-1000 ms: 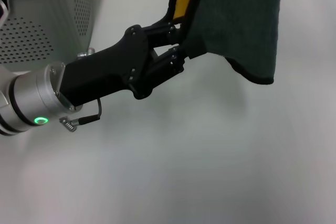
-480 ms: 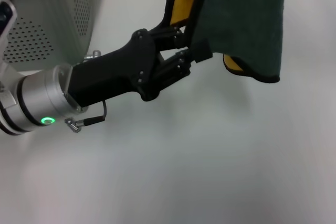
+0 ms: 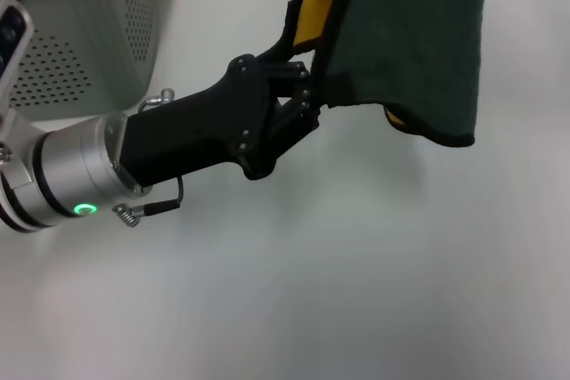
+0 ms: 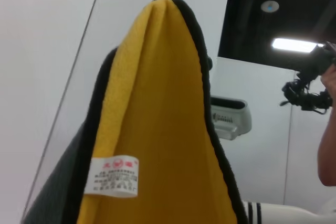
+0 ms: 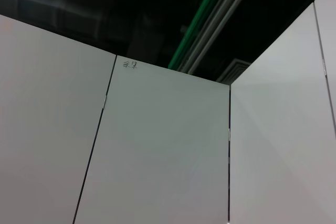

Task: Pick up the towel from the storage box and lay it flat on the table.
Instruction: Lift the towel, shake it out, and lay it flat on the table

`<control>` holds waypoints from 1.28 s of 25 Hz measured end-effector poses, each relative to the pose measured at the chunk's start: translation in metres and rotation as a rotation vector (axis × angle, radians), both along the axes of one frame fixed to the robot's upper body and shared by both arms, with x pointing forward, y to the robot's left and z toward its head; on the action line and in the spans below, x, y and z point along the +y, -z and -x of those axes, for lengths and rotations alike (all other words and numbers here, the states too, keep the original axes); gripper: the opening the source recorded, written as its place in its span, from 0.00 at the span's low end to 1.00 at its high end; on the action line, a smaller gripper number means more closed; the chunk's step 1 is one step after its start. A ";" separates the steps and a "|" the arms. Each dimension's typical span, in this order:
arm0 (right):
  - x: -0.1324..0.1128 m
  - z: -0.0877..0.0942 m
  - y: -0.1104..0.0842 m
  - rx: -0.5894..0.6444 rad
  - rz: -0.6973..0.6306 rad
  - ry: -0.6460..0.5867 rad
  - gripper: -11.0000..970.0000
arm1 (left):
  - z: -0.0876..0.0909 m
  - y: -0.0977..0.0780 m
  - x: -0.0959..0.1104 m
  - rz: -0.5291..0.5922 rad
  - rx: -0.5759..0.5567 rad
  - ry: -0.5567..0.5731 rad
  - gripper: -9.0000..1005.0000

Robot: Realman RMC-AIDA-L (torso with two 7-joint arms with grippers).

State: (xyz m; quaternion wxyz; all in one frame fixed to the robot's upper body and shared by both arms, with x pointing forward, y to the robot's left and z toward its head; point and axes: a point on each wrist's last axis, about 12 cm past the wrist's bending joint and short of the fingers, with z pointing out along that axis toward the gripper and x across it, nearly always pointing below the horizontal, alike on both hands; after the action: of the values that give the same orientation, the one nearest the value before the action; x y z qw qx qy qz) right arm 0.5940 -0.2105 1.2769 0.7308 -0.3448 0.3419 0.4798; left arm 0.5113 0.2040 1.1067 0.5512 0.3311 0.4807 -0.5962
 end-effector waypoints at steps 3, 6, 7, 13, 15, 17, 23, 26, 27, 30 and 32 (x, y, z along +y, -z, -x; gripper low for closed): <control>-0.001 -0.001 0.005 0.021 -0.002 0.004 0.12 | 0.001 0.001 0.004 0.018 0.010 -0.029 0.06; -0.003 -0.003 0.014 0.074 0.006 0.001 0.12 | 0.002 0.002 0.009 0.033 0.021 -0.053 0.03; -0.004 -0.004 0.018 0.107 0.016 -0.006 0.12 | 0.001 0.001 0.012 0.038 0.027 -0.062 0.03; -0.009 -0.007 0.046 0.312 0.110 -0.027 0.13 | -0.014 -0.024 0.050 0.032 0.048 -0.094 0.03; -0.012 -0.012 0.049 0.346 0.145 0.016 0.13 | -0.021 -0.036 0.063 0.007 0.037 -0.103 0.03; -0.014 -0.020 0.046 0.369 0.186 0.051 0.13 | -0.031 -0.049 0.075 -0.034 0.029 -0.129 0.03; -0.003 -0.045 0.029 0.394 0.310 0.098 0.13 | -0.069 -0.087 0.080 -0.282 -0.013 -0.194 0.03; 0.002 -0.055 0.023 0.416 0.397 0.130 0.14 | -0.080 -0.098 0.079 -0.359 -0.026 -0.228 0.03; 0.003 -0.057 0.021 0.424 0.413 0.134 0.14 | -0.084 -0.103 0.080 -0.391 -0.028 -0.246 0.03; 0.000 -0.055 0.020 0.456 0.455 0.125 0.14 | -0.091 -0.118 0.086 -0.487 -0.026 -0.312 0.03; -0.005 -0.048 0.025 0.489 0.488 0.106 0.14 | -0.088 -0.128 0.091 -0.551 -0.017 -0.345 0.03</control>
State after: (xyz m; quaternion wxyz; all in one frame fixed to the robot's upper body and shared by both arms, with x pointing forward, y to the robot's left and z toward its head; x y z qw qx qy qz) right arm 0.6417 -0.2160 1.2523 0.5471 -0.3662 0.6289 0.4136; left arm 0.5989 0.2953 1.2350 0.5378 0.3866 0.6684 -0.3384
